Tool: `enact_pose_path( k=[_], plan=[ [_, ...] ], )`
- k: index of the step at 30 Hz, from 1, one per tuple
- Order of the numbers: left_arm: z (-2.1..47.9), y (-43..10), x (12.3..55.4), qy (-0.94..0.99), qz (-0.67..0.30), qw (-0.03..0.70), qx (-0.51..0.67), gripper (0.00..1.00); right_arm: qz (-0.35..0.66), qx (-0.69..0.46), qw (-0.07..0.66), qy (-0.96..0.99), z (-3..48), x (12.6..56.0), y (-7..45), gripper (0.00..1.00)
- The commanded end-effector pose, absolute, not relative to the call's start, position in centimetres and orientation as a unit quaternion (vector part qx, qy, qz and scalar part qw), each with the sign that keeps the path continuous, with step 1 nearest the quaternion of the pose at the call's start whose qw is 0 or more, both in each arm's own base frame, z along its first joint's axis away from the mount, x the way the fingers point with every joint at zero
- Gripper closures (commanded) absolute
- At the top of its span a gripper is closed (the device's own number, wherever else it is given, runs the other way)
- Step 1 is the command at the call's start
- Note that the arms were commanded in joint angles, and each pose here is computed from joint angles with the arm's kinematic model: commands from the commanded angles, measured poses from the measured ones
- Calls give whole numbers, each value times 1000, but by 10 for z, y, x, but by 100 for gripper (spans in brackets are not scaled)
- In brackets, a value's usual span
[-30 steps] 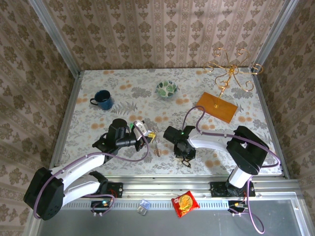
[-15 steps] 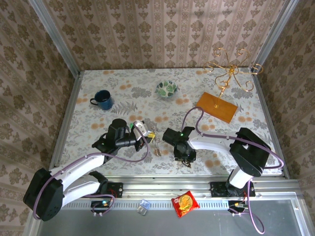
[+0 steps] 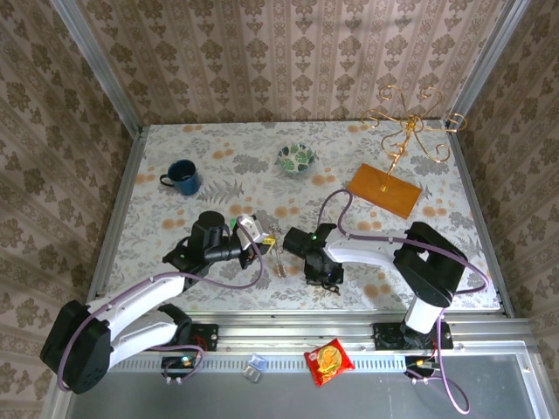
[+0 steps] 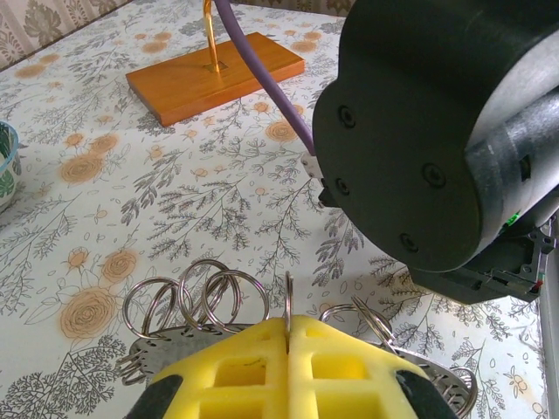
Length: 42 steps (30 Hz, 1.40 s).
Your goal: Put the keys on the keyring
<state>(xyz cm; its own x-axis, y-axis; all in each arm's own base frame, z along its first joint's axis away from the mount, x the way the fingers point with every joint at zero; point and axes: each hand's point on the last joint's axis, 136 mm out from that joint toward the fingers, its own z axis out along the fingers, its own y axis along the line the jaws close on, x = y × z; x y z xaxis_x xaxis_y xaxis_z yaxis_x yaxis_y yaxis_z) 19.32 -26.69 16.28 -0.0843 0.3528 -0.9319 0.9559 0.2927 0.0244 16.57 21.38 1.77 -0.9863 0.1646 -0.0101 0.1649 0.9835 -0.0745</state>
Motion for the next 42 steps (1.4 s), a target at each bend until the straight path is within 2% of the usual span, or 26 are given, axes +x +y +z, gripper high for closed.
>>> enact_pose_path(
  k=[1, 10, 17, 19, 21, 34, 42],
  plan=[
    [179, -269, 194, 640, -325, 481, 503, 100, -62, 71, 16, 995, 21, 175, 205, 88],
    [178, -269, 194, 642, -322, 481, 503, 100, -64, 37, 34, 997, 33, 192, 206, 100],
    [178, -269, 194, 642, -322, 480, 505, 100, -60, 31, 28, 997, 33, 191, 203, 100],
    [178, -269, 193, 642, -322, 479, 505, 100, -68, 43, 24, 996, 33, 188, 197, 87],
    [178, -269, 193, 642, -321, 480, 505, 100, -63, 48, 19, 997, 32, 183, 196, 80],
    [180, -268, 192, 641, -320, 481, 505, 100, -32, 27, -38, 998, 19, 143, 184, 66],
    [181, -269, 193, 641, -321, 481, 504, 100, -24, 22, -51, 998, 6, 139, 196, 64]
  ],
)
